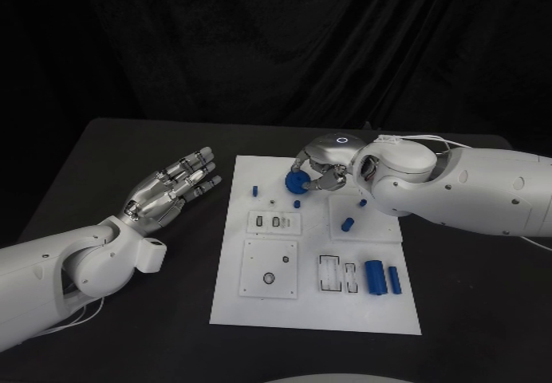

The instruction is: Assemble the parts on the task board

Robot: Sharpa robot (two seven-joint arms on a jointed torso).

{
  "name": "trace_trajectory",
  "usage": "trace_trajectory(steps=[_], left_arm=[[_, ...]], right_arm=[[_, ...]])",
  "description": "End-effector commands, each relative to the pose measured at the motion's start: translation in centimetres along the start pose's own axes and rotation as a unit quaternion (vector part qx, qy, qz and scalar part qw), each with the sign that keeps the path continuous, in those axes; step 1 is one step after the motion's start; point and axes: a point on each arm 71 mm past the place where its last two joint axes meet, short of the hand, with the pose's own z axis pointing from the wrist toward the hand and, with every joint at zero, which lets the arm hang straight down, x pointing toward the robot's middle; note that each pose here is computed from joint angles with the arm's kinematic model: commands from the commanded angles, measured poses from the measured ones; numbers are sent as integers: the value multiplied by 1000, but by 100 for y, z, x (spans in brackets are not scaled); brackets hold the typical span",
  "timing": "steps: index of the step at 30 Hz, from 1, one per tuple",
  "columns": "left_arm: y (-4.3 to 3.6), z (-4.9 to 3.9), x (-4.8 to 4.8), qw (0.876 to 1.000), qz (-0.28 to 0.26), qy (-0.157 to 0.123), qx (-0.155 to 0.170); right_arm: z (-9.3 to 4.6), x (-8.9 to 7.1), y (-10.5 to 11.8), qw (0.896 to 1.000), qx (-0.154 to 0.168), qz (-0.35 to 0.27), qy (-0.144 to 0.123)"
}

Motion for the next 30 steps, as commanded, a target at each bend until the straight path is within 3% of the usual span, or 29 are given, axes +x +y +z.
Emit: trace_trajectory(steps=[1, 30], left_arm=[[-50, 8, 17, 999, -6, 5, 38], [-37, 20, 18, 999, -8, 8, 33]], right_arm=[[19, 25, 12, 1000, -5, -5, 9], [109, 27, 57, 1000, -8, -8, 9]])
